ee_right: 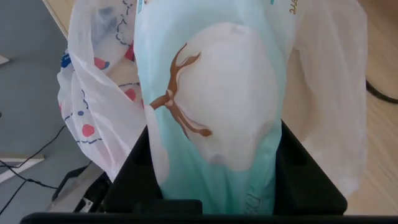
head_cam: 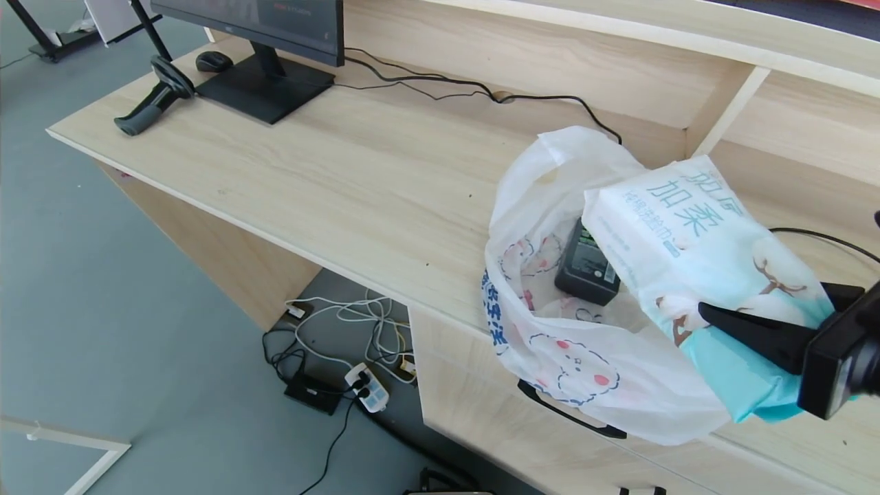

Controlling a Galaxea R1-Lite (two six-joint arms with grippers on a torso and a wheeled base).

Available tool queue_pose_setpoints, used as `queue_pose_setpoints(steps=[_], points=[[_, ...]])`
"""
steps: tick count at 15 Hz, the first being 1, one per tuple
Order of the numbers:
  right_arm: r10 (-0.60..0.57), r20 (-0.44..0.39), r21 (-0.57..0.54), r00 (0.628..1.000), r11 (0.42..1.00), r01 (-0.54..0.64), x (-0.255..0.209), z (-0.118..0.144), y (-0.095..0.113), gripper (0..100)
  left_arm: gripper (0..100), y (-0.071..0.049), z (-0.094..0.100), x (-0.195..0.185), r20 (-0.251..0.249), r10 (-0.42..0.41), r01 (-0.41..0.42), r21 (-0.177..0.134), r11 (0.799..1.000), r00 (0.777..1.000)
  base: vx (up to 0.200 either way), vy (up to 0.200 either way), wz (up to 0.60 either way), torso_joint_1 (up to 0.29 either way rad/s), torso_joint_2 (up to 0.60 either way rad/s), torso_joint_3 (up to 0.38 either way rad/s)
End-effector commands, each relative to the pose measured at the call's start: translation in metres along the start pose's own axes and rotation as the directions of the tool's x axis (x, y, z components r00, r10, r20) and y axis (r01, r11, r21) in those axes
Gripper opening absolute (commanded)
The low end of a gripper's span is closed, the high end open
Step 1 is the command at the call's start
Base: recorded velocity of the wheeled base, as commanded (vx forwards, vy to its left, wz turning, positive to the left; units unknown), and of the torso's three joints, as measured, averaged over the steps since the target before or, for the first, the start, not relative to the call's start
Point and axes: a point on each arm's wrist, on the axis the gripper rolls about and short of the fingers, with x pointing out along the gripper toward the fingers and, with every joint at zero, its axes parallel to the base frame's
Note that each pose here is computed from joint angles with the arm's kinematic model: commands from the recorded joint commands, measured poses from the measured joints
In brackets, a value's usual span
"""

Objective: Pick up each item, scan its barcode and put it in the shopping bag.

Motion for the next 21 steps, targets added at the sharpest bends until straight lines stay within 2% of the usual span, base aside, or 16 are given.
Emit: queue_pose_setpoints(steps=[1,6,9,10,12,16,21], points=[[-0.007,0.033,0.016,0.999,1.0,0.006,-0.014,-0.001,-0.003,0,100,0.0,0.0,0.0,0.0,-0.001,0.001,0.002,1.0,1.0,0.0,0.0,0.0,0.0,0.0,0.0],[0.037,-0.093,0.006,0.995,0.999,-0.037,0.028,-0.01,0.009,0,100,0.0,0.0,0.0,0.0,-0.001,0.001,0.003,1.0,1.0,0.0,0.0,0.0,0.0,0.0,0.0],[0.033,-0.073,0.013,0.997,0.999,-0.033,0.044,-0.008,0.012,0,100,0.0,0.0,0.0,0.002,-0.002,0.002,0.003,1.0,1.0,0.0,0.0,0.0,0.0,0.0,0.0],[0.027,-0.037,0.058,0.999,0.998,-0.025,0.059,-0.006,0.015,0,100,0.0,0.0,0.0,0.002,-0.002,0.002,0.005,1.0,1.0,0.0,0.0,0.0,0.0,0.0,0.0],[0.011,0.021,0.076,1.0,0.997,-0.013,0.071,-0.003,0.016,0,100,0.0,0.0,0.0,0.002,-0.002,0.002,0.006,1.0,1.0,0.0,0.0,0.0,0.0,0.0,0.0],[0.008,-0.026,0.099,1.0,0.995,-0.006,0.072,-0.019,0.016,0,100,0.0,0.0,0.0,0.002,-0.002,0.002,0.013,1.0,1.0,0.0,0.0,0.0,0.0,0.0,0.0],[-0.054,0.012,0.13,0.998,0.99,0.052,0.079,-0.011,0.003,0,100,0.0,0.0,0.0,0.002,-0.002,0.002,0.016,1.0,1.0,0.0,0.0,0.0,0.0,0.0,0.0]])
